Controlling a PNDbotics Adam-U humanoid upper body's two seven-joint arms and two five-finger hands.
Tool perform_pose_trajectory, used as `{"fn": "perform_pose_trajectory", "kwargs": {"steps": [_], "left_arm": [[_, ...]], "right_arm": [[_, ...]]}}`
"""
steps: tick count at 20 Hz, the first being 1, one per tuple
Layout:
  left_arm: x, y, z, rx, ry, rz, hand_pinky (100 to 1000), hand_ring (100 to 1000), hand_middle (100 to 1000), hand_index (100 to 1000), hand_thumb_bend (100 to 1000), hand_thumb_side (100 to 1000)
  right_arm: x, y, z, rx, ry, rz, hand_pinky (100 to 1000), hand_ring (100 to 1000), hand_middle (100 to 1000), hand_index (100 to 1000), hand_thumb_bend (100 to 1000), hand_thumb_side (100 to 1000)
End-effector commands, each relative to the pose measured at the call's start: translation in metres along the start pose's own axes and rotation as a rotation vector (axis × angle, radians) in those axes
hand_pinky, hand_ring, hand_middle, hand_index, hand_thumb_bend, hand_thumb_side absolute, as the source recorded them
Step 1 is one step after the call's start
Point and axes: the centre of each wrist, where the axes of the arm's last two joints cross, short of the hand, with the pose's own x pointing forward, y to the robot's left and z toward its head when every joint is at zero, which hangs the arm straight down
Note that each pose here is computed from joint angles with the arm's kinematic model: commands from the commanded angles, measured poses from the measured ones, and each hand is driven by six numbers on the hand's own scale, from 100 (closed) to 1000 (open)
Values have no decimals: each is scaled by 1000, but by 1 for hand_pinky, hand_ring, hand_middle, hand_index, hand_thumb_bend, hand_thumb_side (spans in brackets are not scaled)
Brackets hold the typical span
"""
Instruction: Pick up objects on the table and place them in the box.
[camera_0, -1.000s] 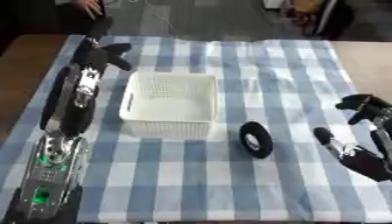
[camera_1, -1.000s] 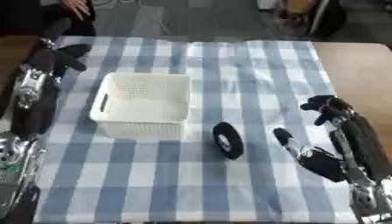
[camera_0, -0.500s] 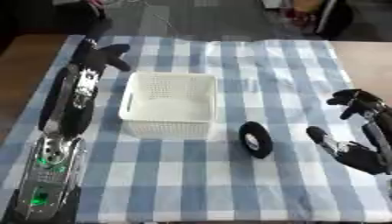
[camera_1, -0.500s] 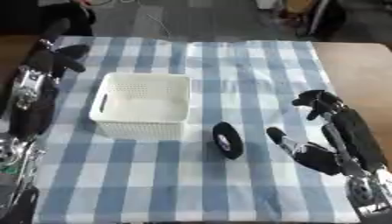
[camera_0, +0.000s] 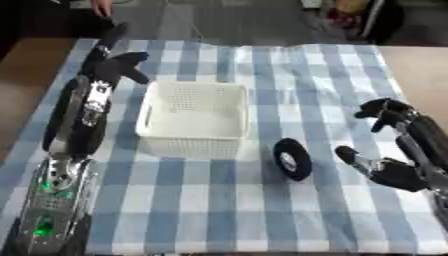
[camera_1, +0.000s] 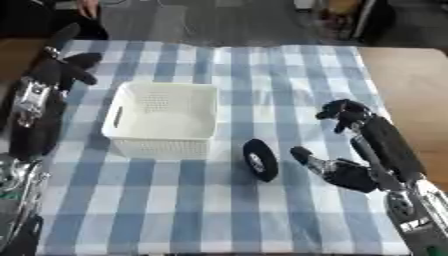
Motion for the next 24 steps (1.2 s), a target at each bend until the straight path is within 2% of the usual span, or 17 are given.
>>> {"fn": "perform_pose_trajectory", "kwargs": {"steps": [1,11,18,19,20,24], "left_arm": [[5,0,-6,-9,-30,-1,914,780,1000,560,100,917],[5,-1,-6,-18,-32,5,916,782,1000,559,100,918],[5,-2,-7,-21,-32,7,917,782,1000,559,100,918],[5,-2,-7,-21,-32,7,917,782,1000,559,100,918],[5,-2,-7,-21,-32,7,917,783,1000,559,100,918],[5,-2,-7,-23,-32,9,917,783,1000,558,100,917]], "right_arm": [[-3,-8,-5,3,-19,28,657,551,765,765,638,880],[-3,-4,-14,45,-52,39,657,559,768,766,639,873],[5,-7,-20,64,-113,52,656,562,769,767,639,873],[7,-7,-21,67,-120,51,656,563,769,767,662,867],[8,-6,-21,73,-127,50,656,563,770,767,639,870],[12,-3,-22,91,-150,46,656,564,770,767,639,869]]}}
